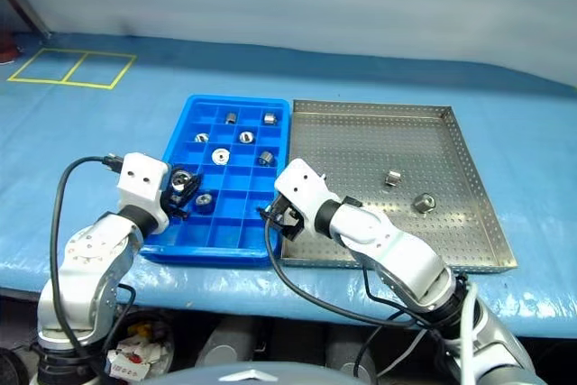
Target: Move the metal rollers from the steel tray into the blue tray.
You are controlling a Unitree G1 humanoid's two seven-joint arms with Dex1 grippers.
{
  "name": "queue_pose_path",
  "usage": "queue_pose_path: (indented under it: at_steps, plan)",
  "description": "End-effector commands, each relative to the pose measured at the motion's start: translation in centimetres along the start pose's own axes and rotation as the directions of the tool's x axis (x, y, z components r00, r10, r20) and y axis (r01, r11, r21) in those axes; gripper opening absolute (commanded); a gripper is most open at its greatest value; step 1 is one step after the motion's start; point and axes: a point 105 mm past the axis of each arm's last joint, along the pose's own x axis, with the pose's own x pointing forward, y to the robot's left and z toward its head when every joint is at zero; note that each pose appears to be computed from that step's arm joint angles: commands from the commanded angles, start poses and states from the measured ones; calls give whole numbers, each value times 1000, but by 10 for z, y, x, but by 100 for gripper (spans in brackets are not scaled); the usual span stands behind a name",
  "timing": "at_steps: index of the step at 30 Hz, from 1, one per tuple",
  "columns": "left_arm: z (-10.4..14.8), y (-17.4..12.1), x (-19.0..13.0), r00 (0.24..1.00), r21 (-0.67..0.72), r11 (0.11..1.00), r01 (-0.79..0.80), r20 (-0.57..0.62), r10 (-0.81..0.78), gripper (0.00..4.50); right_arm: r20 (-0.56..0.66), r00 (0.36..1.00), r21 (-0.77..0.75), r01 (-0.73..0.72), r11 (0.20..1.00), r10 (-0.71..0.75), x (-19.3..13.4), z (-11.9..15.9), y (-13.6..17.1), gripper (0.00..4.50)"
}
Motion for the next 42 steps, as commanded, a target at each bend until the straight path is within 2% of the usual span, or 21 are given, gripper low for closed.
queue_pose_path:
  at_steps: [1,18,26,31,35,38,42]
  plan:
    - [11,7,-13,999,19,999,-43,30,42,169,49,999,-38,-16,999,18,2,12,0,450]
    - [-24,5,-29,988,-55,998,-37,-151,28,169,67,997,-27,-34,999,36,8,13,5,450]
    - [-12,-5,-23,993,-72,997,32,-110,-40,440,63,998,-12,15,1000,-14,2,10,-1,450]
    - [34,-18,-9,986,-35,992,122,122,-117,446,49,982,31,179,983,-180,-20,7,-23,450]
    - [49,-45,4,950,-33,973,229,223,-217,446,-4,926,91,376,922,-377,-48,-6,-47,450]
    - [57,-68,15,919,-57,952,301,285,-273,446,-81,834,150,552,820,-546,-71,-23,-69,450]
    - [60,-98,21,871,-24,917,397,326,-368,446,-238,708,207,706,677,-665,-93,-52,-81,450]
